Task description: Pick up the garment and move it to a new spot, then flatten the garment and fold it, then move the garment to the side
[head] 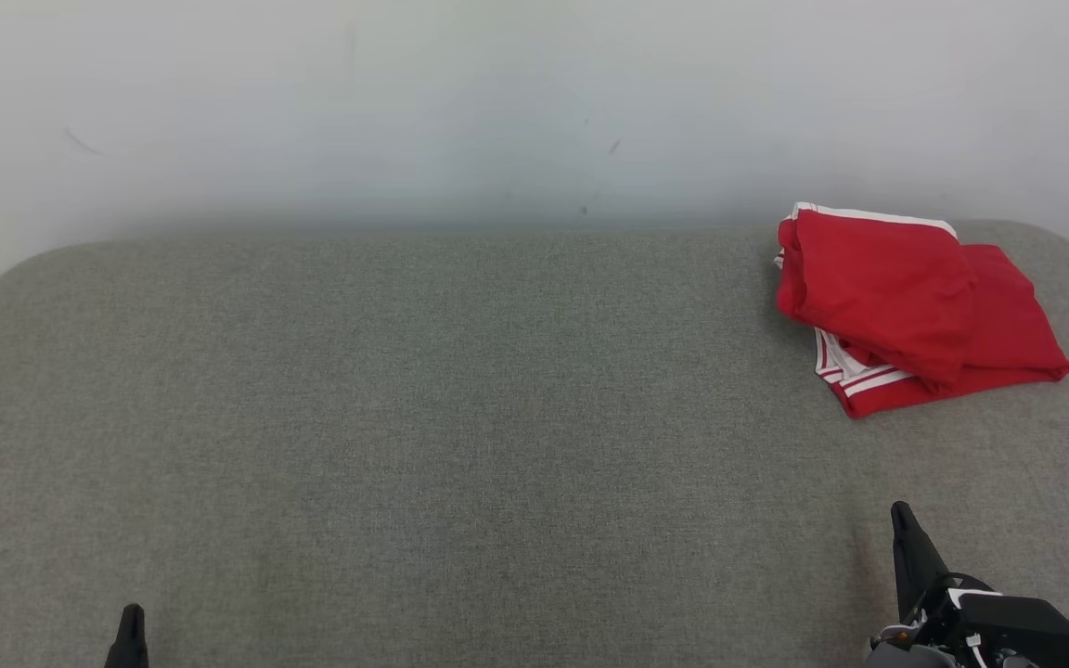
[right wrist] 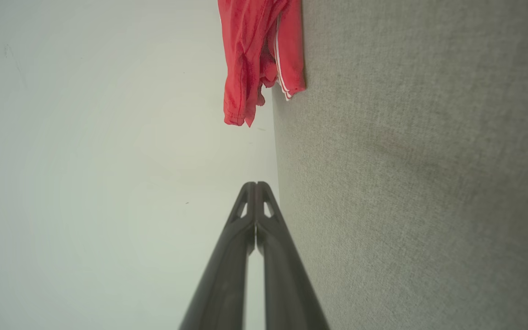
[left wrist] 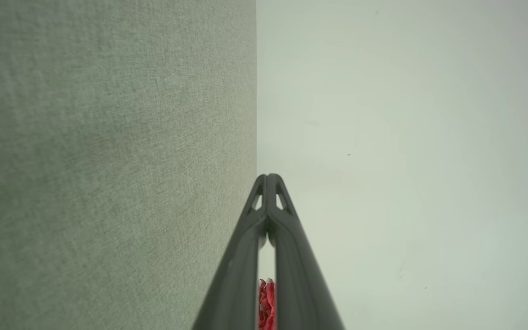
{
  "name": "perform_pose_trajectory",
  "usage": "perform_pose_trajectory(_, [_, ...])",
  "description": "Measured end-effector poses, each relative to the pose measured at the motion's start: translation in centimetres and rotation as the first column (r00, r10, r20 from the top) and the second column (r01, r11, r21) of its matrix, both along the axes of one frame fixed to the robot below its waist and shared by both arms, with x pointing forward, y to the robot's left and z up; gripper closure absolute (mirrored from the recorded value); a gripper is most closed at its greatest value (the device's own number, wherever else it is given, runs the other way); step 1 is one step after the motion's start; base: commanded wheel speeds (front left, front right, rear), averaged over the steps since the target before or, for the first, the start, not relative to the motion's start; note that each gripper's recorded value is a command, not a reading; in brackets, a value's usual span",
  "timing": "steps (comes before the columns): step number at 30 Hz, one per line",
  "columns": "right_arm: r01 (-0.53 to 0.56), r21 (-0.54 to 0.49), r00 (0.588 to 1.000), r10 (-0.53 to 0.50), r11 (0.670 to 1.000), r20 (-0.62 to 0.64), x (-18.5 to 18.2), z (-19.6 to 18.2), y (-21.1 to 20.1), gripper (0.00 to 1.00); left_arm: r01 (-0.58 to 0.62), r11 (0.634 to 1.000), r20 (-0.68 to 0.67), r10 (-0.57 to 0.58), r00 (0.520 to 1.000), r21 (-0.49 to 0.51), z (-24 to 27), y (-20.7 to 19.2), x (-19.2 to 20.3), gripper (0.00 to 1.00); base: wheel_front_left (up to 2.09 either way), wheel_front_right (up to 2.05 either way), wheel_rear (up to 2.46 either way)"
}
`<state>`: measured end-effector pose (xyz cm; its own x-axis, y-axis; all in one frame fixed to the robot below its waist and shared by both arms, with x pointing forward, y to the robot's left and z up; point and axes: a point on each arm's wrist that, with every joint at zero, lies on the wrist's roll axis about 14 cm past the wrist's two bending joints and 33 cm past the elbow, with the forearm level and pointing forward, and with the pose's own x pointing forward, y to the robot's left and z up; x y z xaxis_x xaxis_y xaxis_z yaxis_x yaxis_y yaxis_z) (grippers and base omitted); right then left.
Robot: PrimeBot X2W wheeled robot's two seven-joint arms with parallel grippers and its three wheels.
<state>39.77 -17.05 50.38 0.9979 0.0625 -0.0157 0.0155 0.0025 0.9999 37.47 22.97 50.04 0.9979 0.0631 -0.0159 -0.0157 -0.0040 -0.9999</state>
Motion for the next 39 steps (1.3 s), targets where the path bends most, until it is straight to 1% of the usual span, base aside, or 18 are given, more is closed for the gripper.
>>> perform_pose_trajectory(39, [0.000,0.001,1.000,0.000,1.000,0.000,0.00,-0.01,0.03,1.00,0.001,1.000,0.003,-0.001,1.000,-0.002,0.09,0.00,0.07,1.00,0.00,0.00,0.00])
